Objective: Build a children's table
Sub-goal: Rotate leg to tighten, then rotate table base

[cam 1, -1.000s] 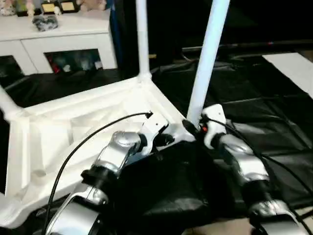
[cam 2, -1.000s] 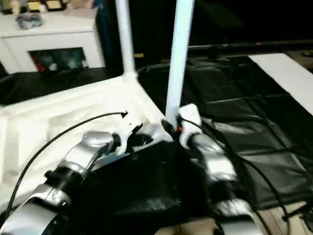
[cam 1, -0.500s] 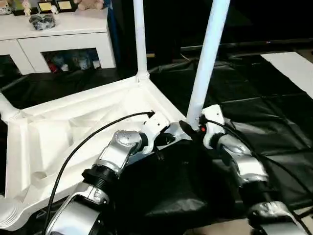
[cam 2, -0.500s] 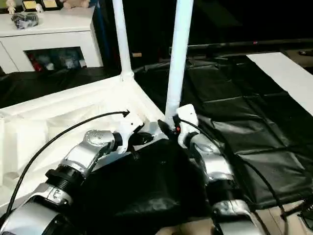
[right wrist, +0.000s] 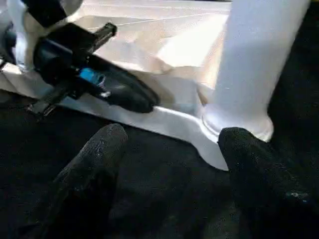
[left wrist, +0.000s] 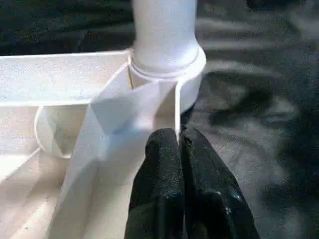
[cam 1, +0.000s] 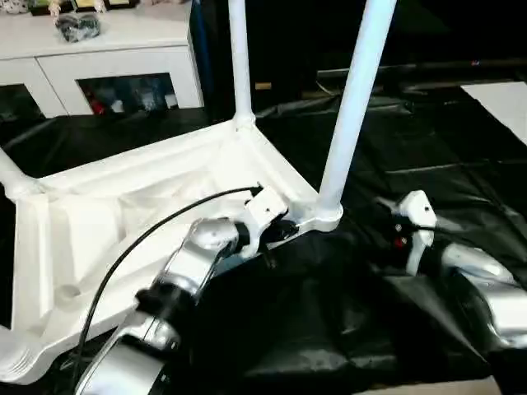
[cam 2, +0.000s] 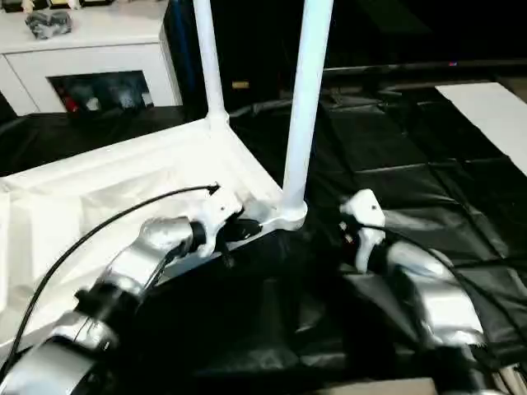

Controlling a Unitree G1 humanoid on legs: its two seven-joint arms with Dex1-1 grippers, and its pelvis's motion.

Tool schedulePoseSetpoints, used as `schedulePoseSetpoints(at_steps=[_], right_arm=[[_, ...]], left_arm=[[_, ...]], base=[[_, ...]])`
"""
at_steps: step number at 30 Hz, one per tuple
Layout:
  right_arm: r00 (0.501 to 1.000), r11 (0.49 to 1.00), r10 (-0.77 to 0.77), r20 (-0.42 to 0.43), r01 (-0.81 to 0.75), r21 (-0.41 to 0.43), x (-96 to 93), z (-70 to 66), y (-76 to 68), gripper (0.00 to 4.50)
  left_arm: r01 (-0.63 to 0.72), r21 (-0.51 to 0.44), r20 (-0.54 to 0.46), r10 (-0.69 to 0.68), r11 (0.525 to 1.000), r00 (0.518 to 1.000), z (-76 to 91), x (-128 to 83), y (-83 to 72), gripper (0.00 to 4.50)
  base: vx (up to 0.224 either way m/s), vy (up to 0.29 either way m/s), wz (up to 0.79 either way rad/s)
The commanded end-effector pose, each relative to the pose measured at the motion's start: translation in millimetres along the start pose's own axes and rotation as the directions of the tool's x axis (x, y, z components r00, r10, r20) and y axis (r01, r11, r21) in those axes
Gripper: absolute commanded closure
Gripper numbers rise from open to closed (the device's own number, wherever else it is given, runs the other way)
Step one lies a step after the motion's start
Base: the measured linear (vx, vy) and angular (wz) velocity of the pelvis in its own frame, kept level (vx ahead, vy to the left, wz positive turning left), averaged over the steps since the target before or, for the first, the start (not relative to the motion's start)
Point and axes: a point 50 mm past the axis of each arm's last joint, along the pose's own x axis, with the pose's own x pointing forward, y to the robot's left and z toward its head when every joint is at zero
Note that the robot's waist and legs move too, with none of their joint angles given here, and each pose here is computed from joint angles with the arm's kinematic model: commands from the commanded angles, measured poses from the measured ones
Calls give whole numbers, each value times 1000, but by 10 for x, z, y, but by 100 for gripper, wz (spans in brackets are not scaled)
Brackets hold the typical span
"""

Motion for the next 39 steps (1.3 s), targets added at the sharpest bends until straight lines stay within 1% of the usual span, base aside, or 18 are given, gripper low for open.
schedulePoseSetpoints(at_steps=[1, 4, 7, 9, 11, 13, 14, 15, 17, 18, 21, 22, 24, 25, 28, 29, 33, 39], right_arm=[[1000, 1000, -7, -6, 7, -6, 179, -15, 31, 105], [999, 999, -41, -5, 41, 12, 293, -28, 8, 105], [997, 997, -80, -8, 80, 14, 373, -25, -28, 105], [994, 994, -111, -23, 111, 23, 437, -36, -65, 105], [991, 991, -129, -32, 130, 27, 497, -32, -108, 105], [991, 991, -131, -34, 132, 28, 506, -29, -113, 105], [987, 988, -155, -39, 156, 24, 547, -30, -138, 105], [987, 988, -155, -39, 156, 24, 547, -30, -138, 105], [972, 973, -227, -63, 229, 24, 621, -51, -212, 105], [948, 950, -307, -86, 310, 27, 669, -64, -297, 105], [925, 929, -365, -101, 370, 31, 696, -69, -366, 105], [888, 892, -444, -117, 451, 34, 732, -62, -456, 105], [844, 848, -520, -128, 529, 42, 765, -41, -544, 105], [839, 842, -528, -130, 537, 43, 767, -38, -555, 105], [796, 801, -589, -142, 598, 31, 767, -14, -635, 105], [796, 801, -589, -142, 598, 31, 767, -14, -635, 105], [786, 790, -605, -125, 613, 31, 810, 30, -662, 105], [778, 782, -616, -126, 623, 19, 782, -15, -681, 105]], left_arm=[[20, -22, 87, -18, 1000, 996, 165, -103, -45, 396], [1, -34, 102, 3, 999, 995, 173, -220, -83, 356], [-3, -63, 118, 11, 998, 993, 175, -350, -130, 342], [1, -73, 125, 8, 997, 992, 150, -542, -208, 309], [9, -82, 108, 0, 997, 994, 92, -783, -309, 305], [9, -85, 104, 0, 996, 995, 81, -823, -327, 293], [8, -91, 84, 0, 996, 996, 39, -968, -395, 277], [8, -91, 84, 0, 996, 996, 39, -968, -395, 261], [-14, -108, 29, 17, 994, 999, -56, -1190, -489, 256], [-36, -122, -9, 35, 992, 999, -126, -1342, -545, 256], [-53, -132, -32, 49, 990, 998, -165, -1430, -575, 222], [-72, -144, -57, 65, 987, 996, -213, -1544, -613, 219], [-80, -148, -91, 66, 986, 994, -243, -1660, -655, 213], [-78, -151, -96, 64, 985, 993, -244, -1673, -660, 186], [-63, -161, -139, 41, 985, 989, -234, -1778, -677, 177], [-63, -161, -139, 41, 985, 989, -234, -1778, -677, 169], [-157, -96, -220, 132, 983, 966, -257, -1834, -534, 132], [-248, -54, -253, 227, 967, 940, -260, -1821, -371, 90]], base=[[0, 0, 0], [0, 0, 0], [0, 0, 0], [0, 0, 0], [0, 0, 0], [0, 0, 0], [0, 0, 0], [0, 0, 0], [0, 0, 0], [0, 0, 0], [0, 0, 0], [0, 0, 0], [0, 0, 0], [0, 0, 0], [0, 0, 0], [0, 0, 0], [0, 0, 0], [0, 0, 0]])
